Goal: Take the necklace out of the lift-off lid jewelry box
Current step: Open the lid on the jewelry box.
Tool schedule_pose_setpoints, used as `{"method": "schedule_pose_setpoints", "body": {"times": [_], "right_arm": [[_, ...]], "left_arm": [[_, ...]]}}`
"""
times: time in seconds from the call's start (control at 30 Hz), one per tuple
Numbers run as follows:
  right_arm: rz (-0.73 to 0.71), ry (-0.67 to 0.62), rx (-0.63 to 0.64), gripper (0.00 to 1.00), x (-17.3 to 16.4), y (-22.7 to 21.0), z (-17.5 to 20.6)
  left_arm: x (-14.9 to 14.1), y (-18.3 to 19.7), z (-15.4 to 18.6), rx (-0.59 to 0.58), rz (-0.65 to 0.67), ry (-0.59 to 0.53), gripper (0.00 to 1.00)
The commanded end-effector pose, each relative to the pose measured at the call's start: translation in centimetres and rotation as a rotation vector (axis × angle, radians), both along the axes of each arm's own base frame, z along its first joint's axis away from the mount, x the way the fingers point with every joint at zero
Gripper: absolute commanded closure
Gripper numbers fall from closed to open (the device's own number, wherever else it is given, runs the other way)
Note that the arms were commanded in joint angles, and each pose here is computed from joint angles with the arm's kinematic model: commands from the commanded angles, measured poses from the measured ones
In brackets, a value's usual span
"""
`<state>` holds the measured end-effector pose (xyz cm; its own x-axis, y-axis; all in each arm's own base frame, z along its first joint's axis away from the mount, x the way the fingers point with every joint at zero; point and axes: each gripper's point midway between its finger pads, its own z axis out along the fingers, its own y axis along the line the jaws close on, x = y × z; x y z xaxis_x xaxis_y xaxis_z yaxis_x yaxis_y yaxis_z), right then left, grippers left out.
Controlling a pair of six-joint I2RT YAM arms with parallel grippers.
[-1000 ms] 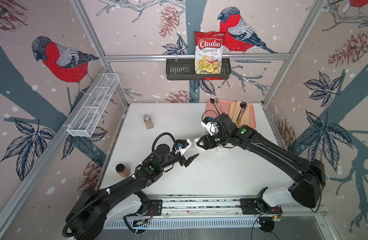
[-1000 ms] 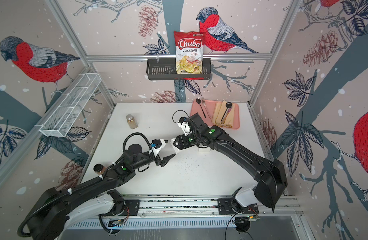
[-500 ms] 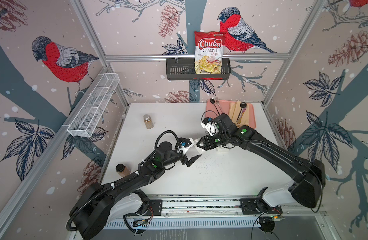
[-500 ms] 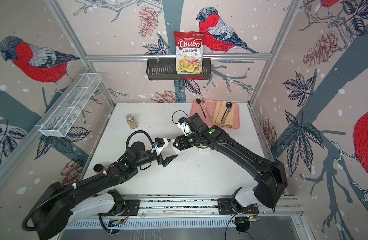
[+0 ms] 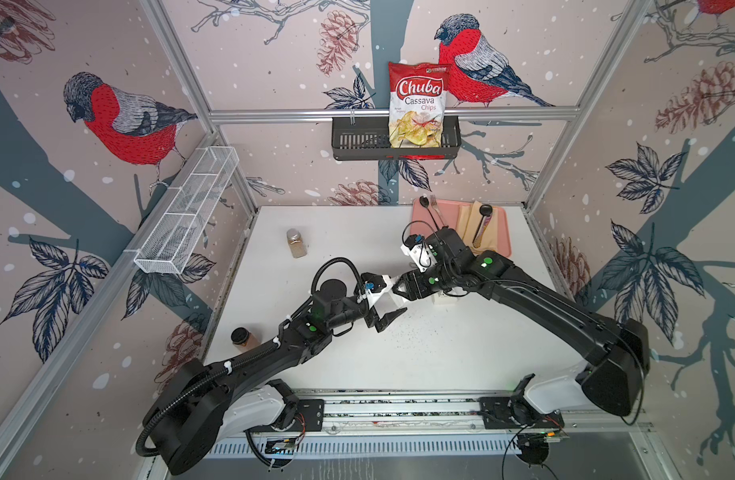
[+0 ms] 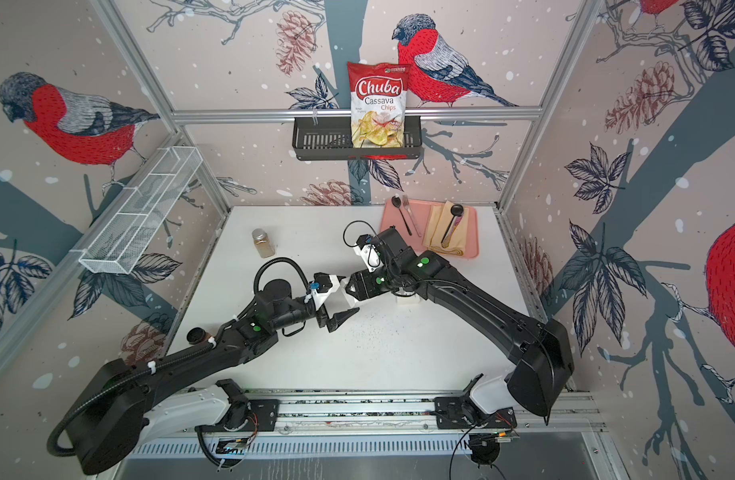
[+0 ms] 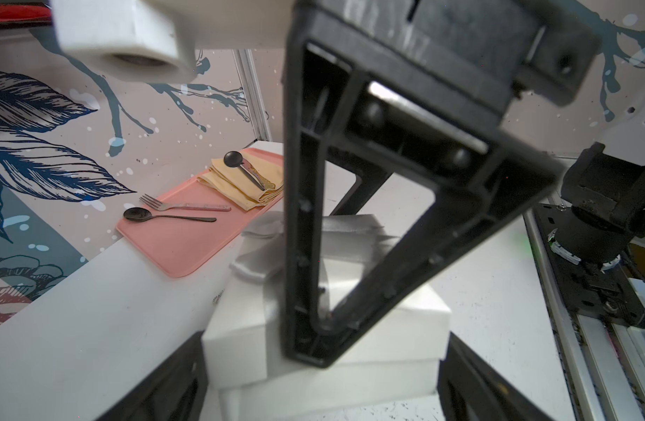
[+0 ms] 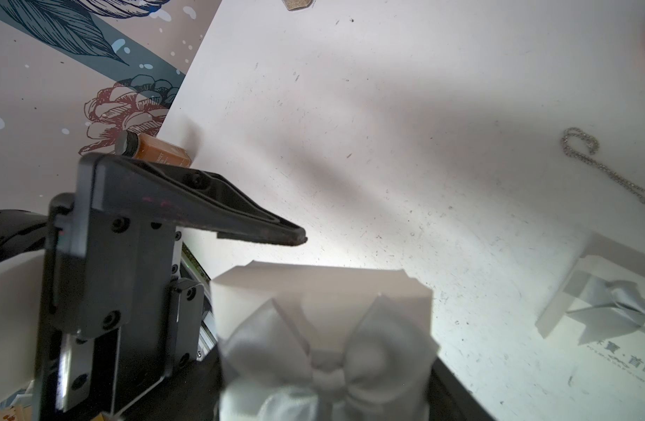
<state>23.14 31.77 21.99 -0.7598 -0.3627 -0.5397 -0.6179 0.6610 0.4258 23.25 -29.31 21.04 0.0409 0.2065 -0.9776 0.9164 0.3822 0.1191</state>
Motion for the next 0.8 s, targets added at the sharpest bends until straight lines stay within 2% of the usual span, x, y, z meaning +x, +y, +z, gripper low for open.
{"method": "schedule_pose_setpoints", "body": {"times": [0.0,0.5,0.77], "right_arm": [[0.006,-0.009,0.021,0.32,0.04,0.23,0.69],[0.009,0.007,0.039,0.27,-0.12,-0.11,0.92],[0.037,0.058,0.105,0.24,-0.68,-0.16,1.05]], "left_arm": [[-0.01,-0.28,0.75,-0.020,-0.010,-0.018,0.07],[0.06,0.30,1.09,-0.026,0.022,-0.015,0.27],[-0.51,0.69,0.81,-0.034,0.019,-0.012,0.32]]}}
